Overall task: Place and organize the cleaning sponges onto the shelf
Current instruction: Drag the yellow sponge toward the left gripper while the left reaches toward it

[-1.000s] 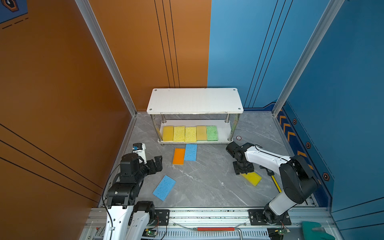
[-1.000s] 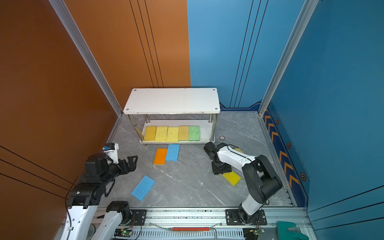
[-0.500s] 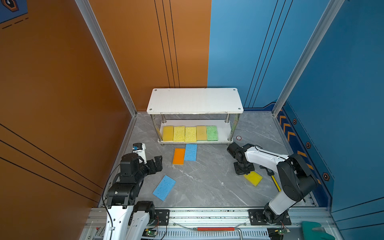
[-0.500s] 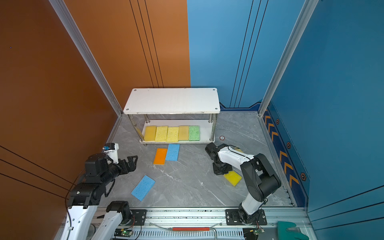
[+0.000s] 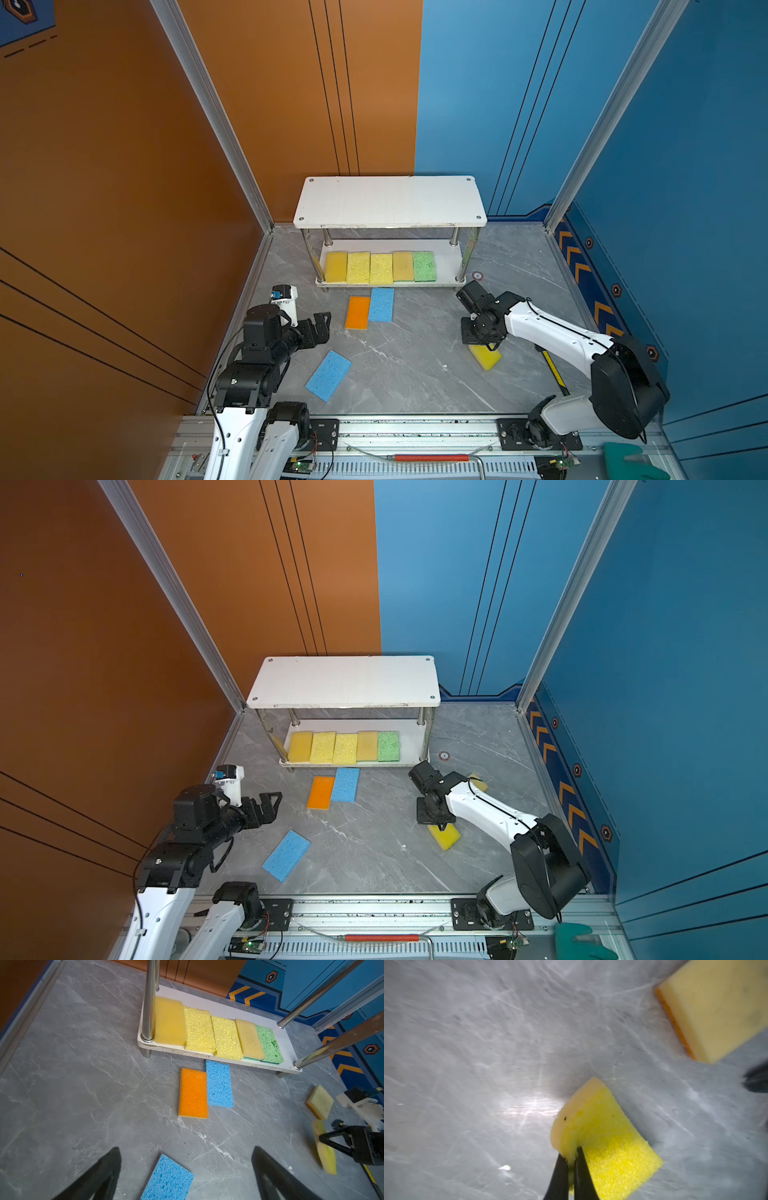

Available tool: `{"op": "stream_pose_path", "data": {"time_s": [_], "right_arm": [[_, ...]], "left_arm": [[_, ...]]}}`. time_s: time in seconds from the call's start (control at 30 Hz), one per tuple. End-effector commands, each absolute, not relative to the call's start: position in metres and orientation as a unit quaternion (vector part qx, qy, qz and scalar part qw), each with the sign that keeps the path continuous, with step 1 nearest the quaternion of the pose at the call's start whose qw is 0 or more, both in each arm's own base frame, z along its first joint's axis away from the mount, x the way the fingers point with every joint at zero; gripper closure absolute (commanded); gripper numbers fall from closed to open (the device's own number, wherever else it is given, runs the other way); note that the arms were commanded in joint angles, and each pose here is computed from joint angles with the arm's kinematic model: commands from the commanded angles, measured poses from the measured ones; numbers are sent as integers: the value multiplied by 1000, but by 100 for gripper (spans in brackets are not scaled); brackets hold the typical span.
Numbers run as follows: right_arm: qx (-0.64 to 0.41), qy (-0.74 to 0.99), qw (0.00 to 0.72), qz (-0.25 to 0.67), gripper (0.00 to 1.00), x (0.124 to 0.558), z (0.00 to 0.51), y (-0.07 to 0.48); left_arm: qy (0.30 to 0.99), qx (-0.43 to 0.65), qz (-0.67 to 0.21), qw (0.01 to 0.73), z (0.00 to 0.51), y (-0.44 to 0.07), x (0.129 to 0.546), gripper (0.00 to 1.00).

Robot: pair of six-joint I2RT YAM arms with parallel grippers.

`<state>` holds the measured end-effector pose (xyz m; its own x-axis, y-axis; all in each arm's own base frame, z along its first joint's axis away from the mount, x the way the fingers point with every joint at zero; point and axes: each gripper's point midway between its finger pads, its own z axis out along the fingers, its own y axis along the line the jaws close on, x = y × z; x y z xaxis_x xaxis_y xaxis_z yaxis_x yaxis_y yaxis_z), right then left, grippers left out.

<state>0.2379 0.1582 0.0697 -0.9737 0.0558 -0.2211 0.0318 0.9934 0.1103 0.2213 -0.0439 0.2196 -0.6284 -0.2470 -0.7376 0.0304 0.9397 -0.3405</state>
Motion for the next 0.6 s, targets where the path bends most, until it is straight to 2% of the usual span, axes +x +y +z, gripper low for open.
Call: {"op": "stream_pose_path", "data": {"time_s": [0.0, 0.03, 0.07, 0.2, 0.33, 0.37, 0.43, 0.57], "right_arm": [[68, 978, 127, 149, 100, 241, 77, 209], [64, 976, 129, 165, 98, 239, 79, 224], [64, 973, 130, 182, 93, 240, 80, 239], [58, 965, 122, 224, 54, 245, 78, 279], [36, 956, 140, 255, 37, 252, 97, 284], [23, 955, 145, 257, 29, 253, 104, 280], [1, 959, 147, 242, 21, 254, 110, 261], [-8, 968, 123, 220, 19, 251, 98, 207]], "left_arm": [[881, -61, -224, 411, 221, -65, 225, 2], [882, -64, -230, 407, 219, -68, 225, 2], [881, -67, -239, 404, 217, -72, 225, 2], [878, -68, -266, 392, 208, -89, 223, 2], [881, -54, -281, 376, 197, -111, 218, 2], [882, -49, -286, 370, 193, -118, 217, 2], [882, -44, -302, 358, 184, -134, 216, 2], [876, -38, -349, 329, 165, -173, 214, 2]]}}
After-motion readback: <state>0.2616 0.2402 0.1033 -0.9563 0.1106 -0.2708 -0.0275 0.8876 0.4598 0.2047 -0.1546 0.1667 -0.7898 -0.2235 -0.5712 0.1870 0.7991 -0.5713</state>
